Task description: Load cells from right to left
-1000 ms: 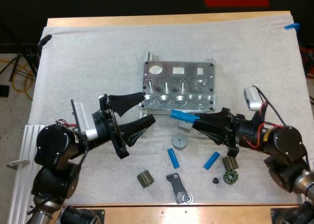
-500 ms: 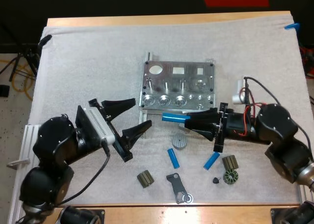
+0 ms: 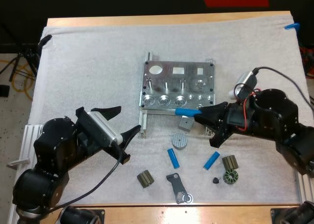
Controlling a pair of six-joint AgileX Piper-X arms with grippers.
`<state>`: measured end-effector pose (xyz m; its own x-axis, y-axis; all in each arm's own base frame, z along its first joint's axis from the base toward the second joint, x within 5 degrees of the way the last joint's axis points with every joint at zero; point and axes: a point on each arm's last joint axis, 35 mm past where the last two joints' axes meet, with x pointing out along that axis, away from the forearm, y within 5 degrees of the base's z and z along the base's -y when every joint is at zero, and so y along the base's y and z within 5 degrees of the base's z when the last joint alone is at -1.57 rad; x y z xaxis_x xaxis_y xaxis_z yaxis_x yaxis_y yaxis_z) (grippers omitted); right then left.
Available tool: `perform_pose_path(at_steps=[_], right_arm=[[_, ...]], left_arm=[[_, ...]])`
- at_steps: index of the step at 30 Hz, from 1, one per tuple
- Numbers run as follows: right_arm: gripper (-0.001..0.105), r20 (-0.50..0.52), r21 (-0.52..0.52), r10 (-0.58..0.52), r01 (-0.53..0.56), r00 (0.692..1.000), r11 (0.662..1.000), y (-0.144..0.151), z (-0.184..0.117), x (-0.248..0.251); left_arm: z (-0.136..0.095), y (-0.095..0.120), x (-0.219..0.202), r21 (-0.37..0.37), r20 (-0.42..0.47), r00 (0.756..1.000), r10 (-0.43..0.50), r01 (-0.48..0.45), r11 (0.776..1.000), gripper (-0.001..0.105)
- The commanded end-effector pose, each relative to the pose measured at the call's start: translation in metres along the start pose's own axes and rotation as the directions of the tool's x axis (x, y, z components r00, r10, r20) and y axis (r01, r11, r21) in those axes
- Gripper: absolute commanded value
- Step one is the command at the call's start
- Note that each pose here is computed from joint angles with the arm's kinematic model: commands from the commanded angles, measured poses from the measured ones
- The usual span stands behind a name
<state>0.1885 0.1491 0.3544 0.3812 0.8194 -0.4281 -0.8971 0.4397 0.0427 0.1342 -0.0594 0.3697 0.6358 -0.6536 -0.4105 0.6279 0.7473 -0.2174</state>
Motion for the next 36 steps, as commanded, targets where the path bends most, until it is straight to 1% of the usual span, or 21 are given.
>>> perform_pose_path(at_steps=[1, 5, 7, 9, 11, 14, 15, 17, 20, 23, 26, 28, 31, 33, 35, 36], right_arm=[[0.000, -0.023, -0.037, -0.037, 0.036, 0.999, 0.999, 0.001, 0.005, -0.009], [0.000, -0.100, -0.099, -0.098, 0.089, 0.990, 0.991, 0.002, 0.010, -0.018], [0.000, -0.126, -0.106, -0.116, 0.102, 0.985, 0.989, 0.002, 0.012, -0.021], [0.000, -0.146, -0.105, -0.131, 0.116, 0.981, 0.988, 0.003, 0.014, -0.024], [0.000, -0.170, -0.101, -0.146, 0.130, 0.975, 0.986, 0.003, 0.015, -0.027], [0.000, -0.194, -0.117, -0.149, 0.128, 0.970, 0.985, 0.004, 0.017, -0.029], [0.000, -0.203, -0.114, -0.147, 0.126, 0.968, 0.985, 0.003, 0.017, -0.028], [0.000, -0.231, -0.104, -0.142, 0.121, 0.962, 0.987, 0.003, 0.018, -0.028], [0.000, -0.269, -0.102, -0.154, 0.131, 0.951, 0.986, 0.000, 0.019, -0.025], [0.000, -0.294, -0.132, -0.181, 0.148, 0.939, 0.980, -0.003, 0.023, -0.024], [0.000, -0.308, -0.159, -0.205, 0.162, 0.929, 0.974, -0.005, 0.028, -0.023], [0.000, -0.312, -0.179, -0.223, 0.174, 0.924, 0.968, -0.007, 0.032, -0.023], [0.000, -0.334, -0.202, -0.236, 0.175, 0.912, 0.964, -0.010, 0.038, -0.021], [0.000, -0.366, -0.216, -0.238, 0.167, 0.899, 0.962, -0.013, 0.040, -0.018], [0.000, -0.418, -0.235, -0.252, 0.164, 0.873, 0.958, -0.017, 0.042, -0.014], [0.000, -0.423, -0.243, -0.257, 0.165, 0.869, 0.956, -0.018, 0.044, -0.014]], left_arm=[[0.000, -0.001, -0.004, 0.008, -0.006, 1.000, 0.030, -0.030, 1.000, 0.065], [-0.006, -0.001, -0.005, -0.018, -0.066, 0.997, 0.037, -0.038, 0.999, 0.065], [-0.007, 0.000, -0.007, -0.010, -0.089, 0.993, 0.071, -0.072, 0.997, 0.065], [-0.007, -0.001, -0.010, 0.026, -0.115, 0.988, 0.104, -0.102, 0.994, 0.065], [-0.005, -0.002, -0.017, 0.081, -0.137, 0.977, 0.161, -0.151, 0.985, 0.065], [0.001, -0.005, -0.026, 0.138, -0.151, 0.968, 0.200, -0.180, 0.974, 0.065], [0.002, -0.005, -0.028, 0.144, -0.154, 0.967, 0.205, -0.183, 0.972, 0.065], [0.004, -0.007, -0.035, 0.168, -0.175, 0.956, 0.237, -0.208, 0.964, 0.065], [0.001, -0.009, -0.041, 0.204, -0.231, 0.936, 0.264, -0.218, 0.954, 0.065], [-0.003, -0.010, -0.043, 0.214, -0.279, 0.923, 0.265, -0.209, 0.954, 0.065], [-0.005, -0.010, -0.044, 0.209, -0.294, 0.920, 0.259, -0.202, 0.957, 0.065], [-0.005, -0.011, -0.044, 0.202, -0.297, 0.925, 0.236, -0.181, 0.963, 0.065], [-0.005, -0.013, -0.043, 0.185, -0.294, 0.939, 0.179, -0.128, 0.974, 0.065], [-0.005, -0.013, -0.043, 0.184, -0.293, 0.940, 0.175, -0.124, 0.975, 0.065], [-0.005, -0.013, -0.043, 0.184, -0.293, 0.940, 0.176, -0.125, 0.975, 0.065], [-0.005, -0.013, -0.043, 0.184, -0.293, 0.940, 0.176, -0.125, 0.975, 0.065]])
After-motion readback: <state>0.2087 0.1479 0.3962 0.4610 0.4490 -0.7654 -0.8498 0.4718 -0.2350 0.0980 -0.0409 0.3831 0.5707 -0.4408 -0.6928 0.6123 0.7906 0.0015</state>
